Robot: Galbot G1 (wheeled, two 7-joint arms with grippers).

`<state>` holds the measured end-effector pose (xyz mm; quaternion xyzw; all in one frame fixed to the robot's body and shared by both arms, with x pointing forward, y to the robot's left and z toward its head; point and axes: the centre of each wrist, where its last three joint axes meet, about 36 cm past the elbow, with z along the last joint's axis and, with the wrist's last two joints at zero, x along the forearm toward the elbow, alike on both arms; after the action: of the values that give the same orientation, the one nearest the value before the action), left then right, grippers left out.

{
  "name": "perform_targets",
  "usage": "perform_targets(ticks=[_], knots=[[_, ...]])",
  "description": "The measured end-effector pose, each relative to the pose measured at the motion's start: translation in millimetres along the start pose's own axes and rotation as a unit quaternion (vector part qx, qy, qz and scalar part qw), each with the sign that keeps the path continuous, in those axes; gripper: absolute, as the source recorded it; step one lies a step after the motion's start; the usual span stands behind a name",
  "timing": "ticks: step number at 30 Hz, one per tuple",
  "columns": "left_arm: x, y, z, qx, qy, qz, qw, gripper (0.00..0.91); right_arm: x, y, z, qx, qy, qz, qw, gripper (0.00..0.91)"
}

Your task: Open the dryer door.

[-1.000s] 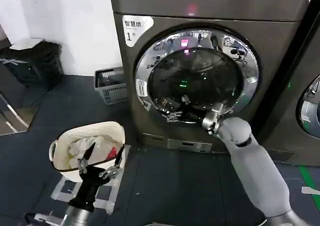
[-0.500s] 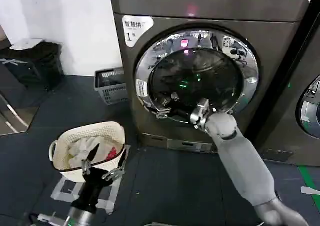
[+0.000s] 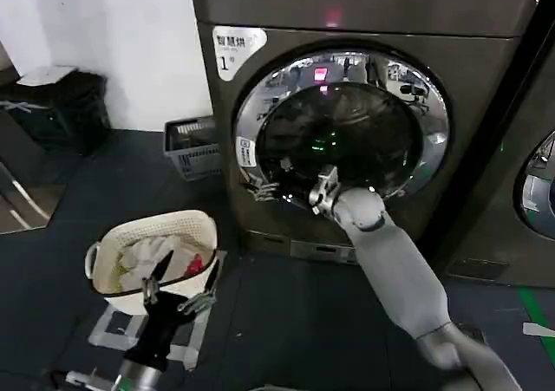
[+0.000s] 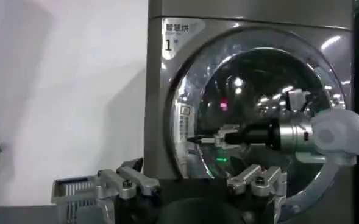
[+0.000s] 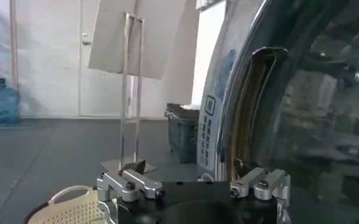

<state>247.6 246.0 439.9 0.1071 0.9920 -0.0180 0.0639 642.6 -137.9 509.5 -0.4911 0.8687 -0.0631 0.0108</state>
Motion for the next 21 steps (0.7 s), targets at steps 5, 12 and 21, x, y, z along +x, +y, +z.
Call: perform_targets(ticks=[5,12,21], knots=[[2.9,-1.6,0.3,0.002,0.003,0.001,1.0,0.907,-4.8,1.1,-1.2,0.001,-0.001,-0.005,1.0,0.907],[-0.6,-4.9,-3.0,0.017,0.008,0.003,1.0,0.907,-4.9,2.9,0.2,-0.01,0.006,-0.019,1.0,0.907],[-1.0,-1.0,-5.0,0.008,0.016,-0.013,1.0,0.907,3.7,6.2,1.9,-0.029,-0.01,-0.072,0.997,0.907]])
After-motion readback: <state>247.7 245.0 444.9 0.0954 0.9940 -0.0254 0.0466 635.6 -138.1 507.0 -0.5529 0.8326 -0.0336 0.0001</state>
